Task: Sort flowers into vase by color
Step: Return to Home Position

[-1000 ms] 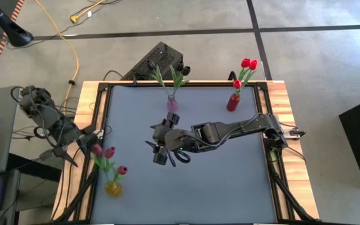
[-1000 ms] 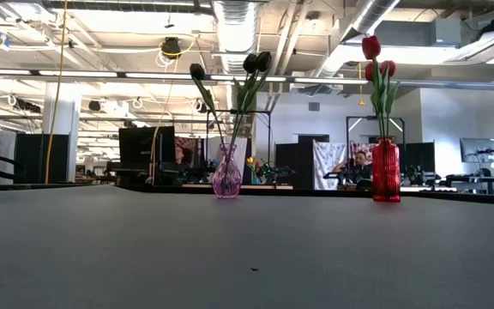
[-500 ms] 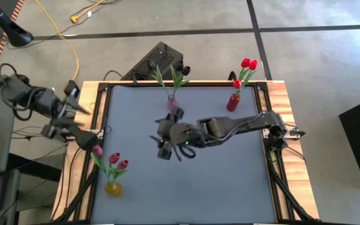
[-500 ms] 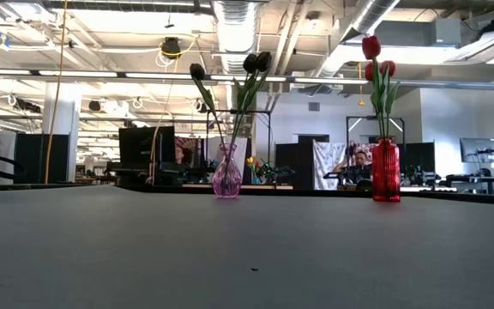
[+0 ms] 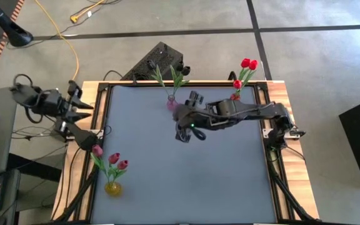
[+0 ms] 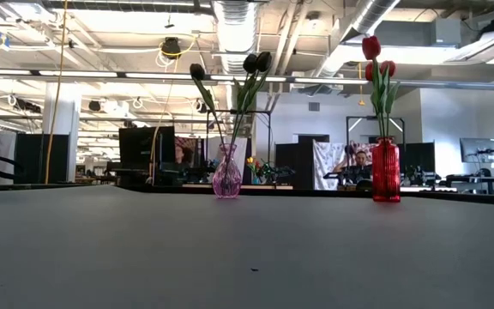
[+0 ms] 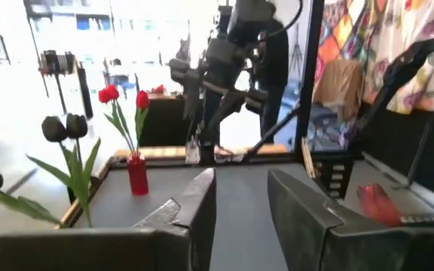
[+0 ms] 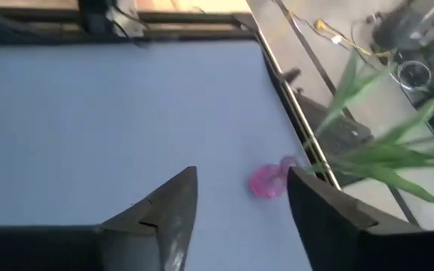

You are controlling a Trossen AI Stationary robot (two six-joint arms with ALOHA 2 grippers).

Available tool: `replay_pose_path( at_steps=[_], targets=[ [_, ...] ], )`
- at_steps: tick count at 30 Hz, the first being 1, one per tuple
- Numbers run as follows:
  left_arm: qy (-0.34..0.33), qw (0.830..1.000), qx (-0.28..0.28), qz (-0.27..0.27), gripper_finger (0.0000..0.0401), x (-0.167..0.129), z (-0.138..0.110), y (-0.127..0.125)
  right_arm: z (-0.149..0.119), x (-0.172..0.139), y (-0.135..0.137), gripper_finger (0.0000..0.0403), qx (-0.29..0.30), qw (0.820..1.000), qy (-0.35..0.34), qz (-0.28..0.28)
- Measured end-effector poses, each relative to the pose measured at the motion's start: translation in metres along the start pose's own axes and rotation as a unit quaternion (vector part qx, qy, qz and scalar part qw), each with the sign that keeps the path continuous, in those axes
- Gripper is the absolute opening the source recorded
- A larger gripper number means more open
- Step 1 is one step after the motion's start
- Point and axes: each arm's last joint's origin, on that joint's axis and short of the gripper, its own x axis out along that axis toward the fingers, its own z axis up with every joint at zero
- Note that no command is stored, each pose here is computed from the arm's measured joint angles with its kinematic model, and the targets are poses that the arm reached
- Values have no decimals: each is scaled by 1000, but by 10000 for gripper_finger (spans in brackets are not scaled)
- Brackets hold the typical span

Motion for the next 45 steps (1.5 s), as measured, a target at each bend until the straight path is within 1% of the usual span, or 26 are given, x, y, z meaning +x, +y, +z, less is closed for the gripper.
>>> replay_pose_path(
  at_steps=[3, 6, 8, 10, 12, 13, 15, 17, 19, 22, 25, 29, 31, 34, 37, 41, 45],
  targets=[
    [-17, 1000, 4, 0, 95, 2, -22, -1, -7, 5, -6, 191, -8, 1000, 25, -12],
    [-31, 1000, -1, 6, 78, 5, -41, -1, -23, 15, -13, 137, -13, 998, 58, -24],
    [-40, 999, -6, 10, 65, 6, -51, -2, -37, 21, -21, 98, 0, 997, 69, -31],
    [-29, 999, 1, 23, 52, 12, -55, -4, -51, 26, -29, 61, 25, 998, 58, -30],
    [-18, 1000, 1, 21, 39, 17, -61, -8, -68, 32, -38, 28, 54, 998, 36, -9],
    [-22, 1000, -3, 20, 32, 20, -63, -10, -77, 34, -41, 19, 69, 997, 20, 10],
    [-24, 999, 2, 25, 18, 26, -68, -13, -95, 38, -48, 17, 98, 993, -17, 58],
    [-21, 999, 7, 34, 6, 31, -73, -16, -113, 39, -54, 26, 127, 984, -62, 104],
    [-21, 999, 5, 36, 3, 32, -75, -16, -129, 38, -59, 38, 151, 974, -108, 129],
    [-19, 999, 3, 40, 1, 35, -78, -18, -155, 35, -60, 38, 169, 966, -145, 135],
    [-22, 999, -16, 43, 0, 39, -82, -20, -178, 29, -59, 23, 184, 957, -173, 142],
    [-4, 999, -20, 35, 0, 52, -100, -29, -204, 24, -53, 18, 193, 946, -215, 150],
    [-5, 999, -21, 36, 0, 58, -109, -33, -216, 23, -50, 24, 196, 941, -232, 150],
    [-9, 999, -18, 37, 0, 66, -119, -38, -233, 22, -46, 37, 203, 939, -244, 133],
    [-8, 1000, -10, 26, 0, 68, -121, -39, -248, 23, -43, 35, 208, 939, -243, 126],
    [8, 1000, -9, -18, 0, 66, -122, -41, -262, 24, -37, 21, 220, 937, -235, 136],
    [19, 999, -15, -48, 0, 61, -117, -40, -270, 24, -30, 24, 224, 938, -221, 145]
  ],
)
